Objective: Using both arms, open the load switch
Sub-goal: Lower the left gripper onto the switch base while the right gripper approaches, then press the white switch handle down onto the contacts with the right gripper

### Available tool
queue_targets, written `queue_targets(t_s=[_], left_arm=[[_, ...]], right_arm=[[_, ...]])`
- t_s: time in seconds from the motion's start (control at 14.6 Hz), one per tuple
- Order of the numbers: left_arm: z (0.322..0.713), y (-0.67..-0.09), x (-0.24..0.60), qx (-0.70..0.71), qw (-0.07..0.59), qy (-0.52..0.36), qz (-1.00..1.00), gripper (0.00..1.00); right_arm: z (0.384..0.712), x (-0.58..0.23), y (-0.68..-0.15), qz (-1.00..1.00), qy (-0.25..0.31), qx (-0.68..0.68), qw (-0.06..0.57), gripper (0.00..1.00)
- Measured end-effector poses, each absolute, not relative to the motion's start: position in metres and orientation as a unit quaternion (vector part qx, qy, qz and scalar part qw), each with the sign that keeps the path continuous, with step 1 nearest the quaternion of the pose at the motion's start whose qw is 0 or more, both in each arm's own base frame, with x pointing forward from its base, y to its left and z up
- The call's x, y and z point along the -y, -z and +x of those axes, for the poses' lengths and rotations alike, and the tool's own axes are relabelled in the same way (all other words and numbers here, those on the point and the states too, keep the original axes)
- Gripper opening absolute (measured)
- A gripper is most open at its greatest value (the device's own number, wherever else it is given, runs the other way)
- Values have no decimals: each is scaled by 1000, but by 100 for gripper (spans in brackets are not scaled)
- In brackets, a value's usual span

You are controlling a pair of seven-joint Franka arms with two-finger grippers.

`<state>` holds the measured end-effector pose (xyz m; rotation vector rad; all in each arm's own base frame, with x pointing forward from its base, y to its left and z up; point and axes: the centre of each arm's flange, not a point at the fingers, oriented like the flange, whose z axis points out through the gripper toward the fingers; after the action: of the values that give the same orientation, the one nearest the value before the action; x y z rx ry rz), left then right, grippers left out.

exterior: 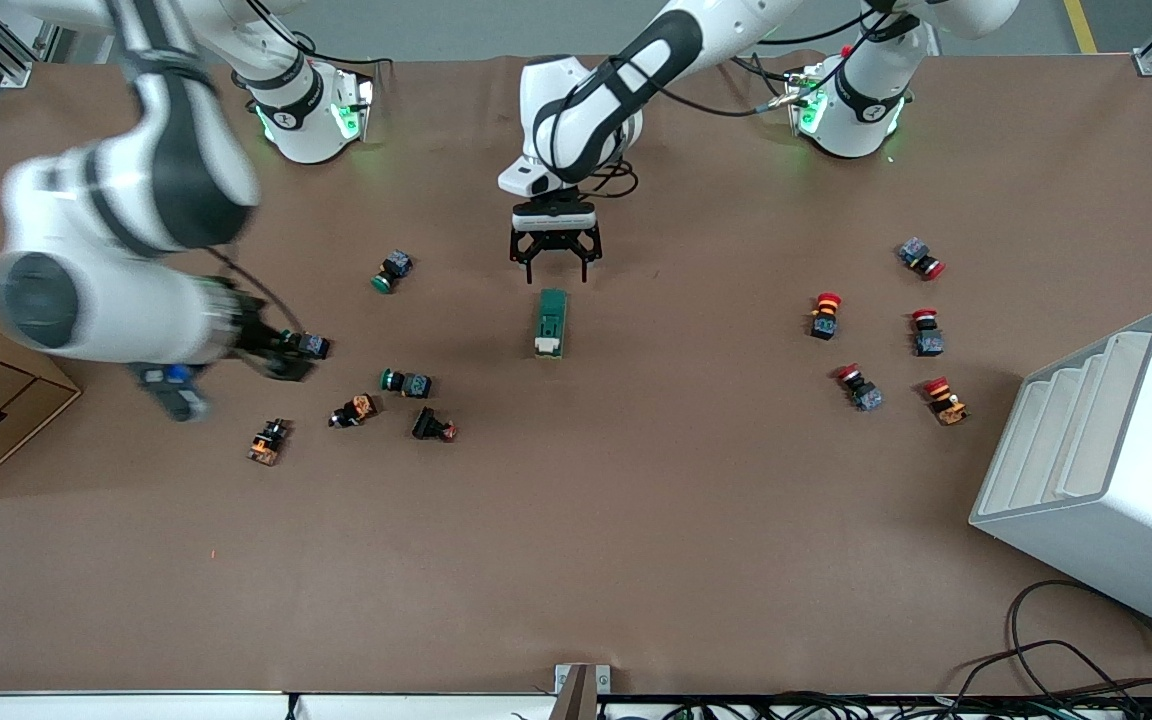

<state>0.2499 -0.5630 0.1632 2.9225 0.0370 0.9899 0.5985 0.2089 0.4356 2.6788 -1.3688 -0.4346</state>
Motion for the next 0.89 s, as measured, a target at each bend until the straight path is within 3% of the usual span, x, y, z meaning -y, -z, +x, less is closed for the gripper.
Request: queue_targets(t_s=[0.48,0.89], left_arm=[[238,-115,549,48,46,-402,913,100],[217,-95,549,44,35,-454,889,100]], right_arm=[[581,-351,-338,748,119,649,74,100],[564,-417,-263,703,99,700,76,100]])
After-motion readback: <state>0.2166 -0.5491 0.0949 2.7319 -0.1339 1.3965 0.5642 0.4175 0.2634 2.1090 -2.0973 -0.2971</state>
